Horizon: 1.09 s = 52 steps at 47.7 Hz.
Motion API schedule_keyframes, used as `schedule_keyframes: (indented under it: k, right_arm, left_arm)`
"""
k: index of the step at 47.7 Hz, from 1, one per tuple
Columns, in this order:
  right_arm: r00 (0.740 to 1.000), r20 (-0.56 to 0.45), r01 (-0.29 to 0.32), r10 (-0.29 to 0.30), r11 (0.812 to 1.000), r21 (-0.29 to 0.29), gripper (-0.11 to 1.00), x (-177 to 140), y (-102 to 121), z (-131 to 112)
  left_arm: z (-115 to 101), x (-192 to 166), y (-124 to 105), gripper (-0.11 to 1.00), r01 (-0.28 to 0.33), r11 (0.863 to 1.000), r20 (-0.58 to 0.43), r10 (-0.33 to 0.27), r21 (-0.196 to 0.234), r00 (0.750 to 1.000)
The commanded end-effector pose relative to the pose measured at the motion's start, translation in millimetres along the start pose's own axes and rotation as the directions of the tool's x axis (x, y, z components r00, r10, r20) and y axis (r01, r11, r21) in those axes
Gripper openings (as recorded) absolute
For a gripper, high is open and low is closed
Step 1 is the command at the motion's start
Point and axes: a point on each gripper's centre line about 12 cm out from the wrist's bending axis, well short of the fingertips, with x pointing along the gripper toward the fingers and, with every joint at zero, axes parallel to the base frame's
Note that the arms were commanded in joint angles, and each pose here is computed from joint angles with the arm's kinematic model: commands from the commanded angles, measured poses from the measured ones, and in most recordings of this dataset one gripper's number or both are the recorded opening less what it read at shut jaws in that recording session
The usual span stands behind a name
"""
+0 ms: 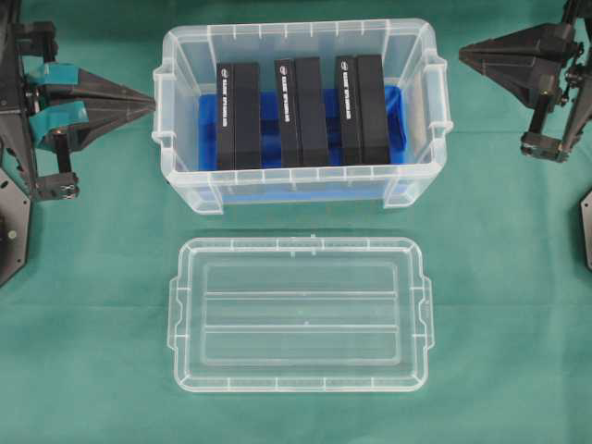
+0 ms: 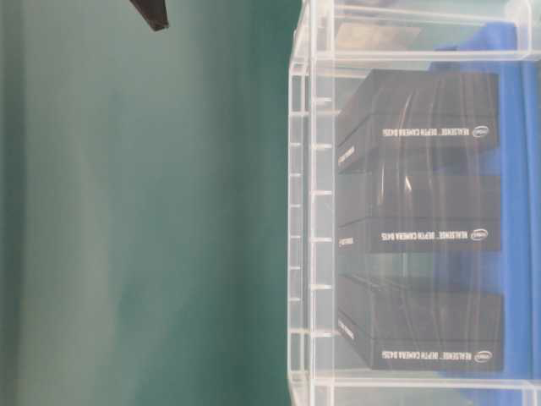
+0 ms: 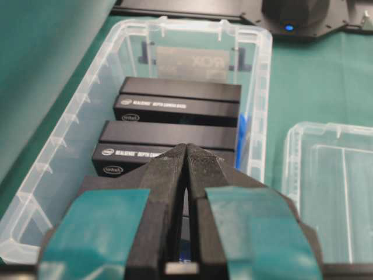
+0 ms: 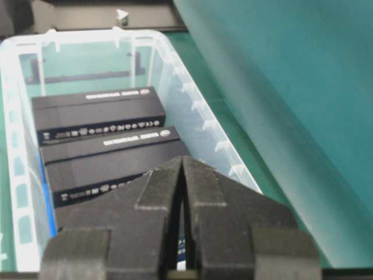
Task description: Clamp the lid of the box with both arms, then lift and open it.
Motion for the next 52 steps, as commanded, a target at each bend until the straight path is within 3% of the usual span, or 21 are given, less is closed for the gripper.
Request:
schedule_keyframes:
  k: [1,21,52]
  right_arm:
    - [1.0,0.02,-0.017,0.017,1.0,0.01,0.0,0.0,2.4,4.6]
    - [0.995,0.012,-0.1,0.1,0.995,0.02,0.0,-0.8,23.2,2.6]
    - [0.995,0.01,-0.102,0.102,0.995,0.019,0.0,-0.8,24.0,2.3]
  left_arm:
    - [5.8,0.1,-1.5,0.01,0.008,1.0,0.018,-0.008,-0.007,1.0]
    - [6.6,-0.8,-18.8,0.01,0.081,0.997,0.023,-0.08,-0.016,0.996]
    - [5.9,-0.7,-18.7,0.01,0.079,0.997,0.017,-0.079,-0.016,0.997]
